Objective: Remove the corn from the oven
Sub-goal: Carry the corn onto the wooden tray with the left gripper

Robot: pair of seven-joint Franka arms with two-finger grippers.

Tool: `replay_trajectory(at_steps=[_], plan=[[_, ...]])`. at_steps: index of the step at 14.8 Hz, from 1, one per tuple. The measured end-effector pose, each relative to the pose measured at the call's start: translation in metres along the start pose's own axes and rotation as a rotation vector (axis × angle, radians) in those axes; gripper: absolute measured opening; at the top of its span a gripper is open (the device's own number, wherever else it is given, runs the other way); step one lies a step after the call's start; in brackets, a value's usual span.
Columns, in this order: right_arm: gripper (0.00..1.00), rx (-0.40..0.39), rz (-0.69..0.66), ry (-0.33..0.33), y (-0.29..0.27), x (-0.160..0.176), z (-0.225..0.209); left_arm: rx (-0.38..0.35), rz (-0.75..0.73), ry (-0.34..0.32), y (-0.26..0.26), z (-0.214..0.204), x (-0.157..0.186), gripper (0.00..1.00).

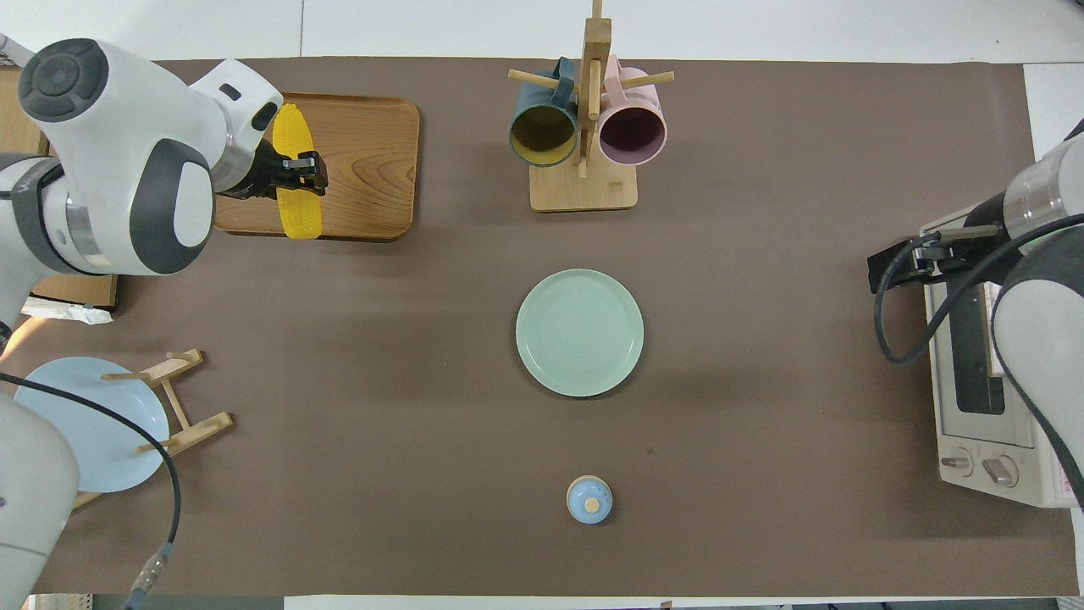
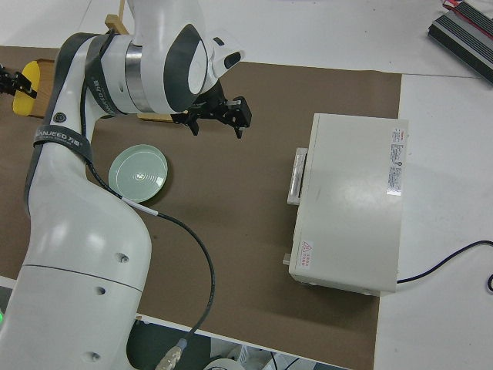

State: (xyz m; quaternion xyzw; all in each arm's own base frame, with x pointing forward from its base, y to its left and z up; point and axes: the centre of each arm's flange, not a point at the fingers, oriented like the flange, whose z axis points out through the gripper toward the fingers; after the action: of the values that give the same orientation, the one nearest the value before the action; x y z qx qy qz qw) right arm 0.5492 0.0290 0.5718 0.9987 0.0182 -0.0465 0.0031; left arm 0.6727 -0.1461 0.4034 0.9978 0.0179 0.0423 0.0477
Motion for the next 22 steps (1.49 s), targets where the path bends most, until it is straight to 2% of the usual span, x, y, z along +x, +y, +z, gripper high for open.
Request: replay_trajectory(at_steps=[3,6,12,19,22], plan=[[1.00,0.000,0.000,0.000,0.000,0.000,0.000,0.008,-0.004,0.011,0.001,0.037,0.037,0.55],[1.00,0.000,0.002,0.000,0.001,0.000,0.000,0.012,-0.005,0.026,-0.013,0.063,0.059,0.55],[1.00,0.001,0.010,0.002,0.005,0.000,-0.001,0.010,0.076,0.079,-0.021,0.080,0.065,0.55],[1.00,0.001,0.012,0.003,0.006,0.000,-0.001,0.012,0.084,0.068,-0.023,0.090,0.061,0.55],[1.00,0.001,0.013,0.004,0.007,0.000,-0.002,0.013,0.085,0.067,-0.024,0.090,0.061,0.82]])
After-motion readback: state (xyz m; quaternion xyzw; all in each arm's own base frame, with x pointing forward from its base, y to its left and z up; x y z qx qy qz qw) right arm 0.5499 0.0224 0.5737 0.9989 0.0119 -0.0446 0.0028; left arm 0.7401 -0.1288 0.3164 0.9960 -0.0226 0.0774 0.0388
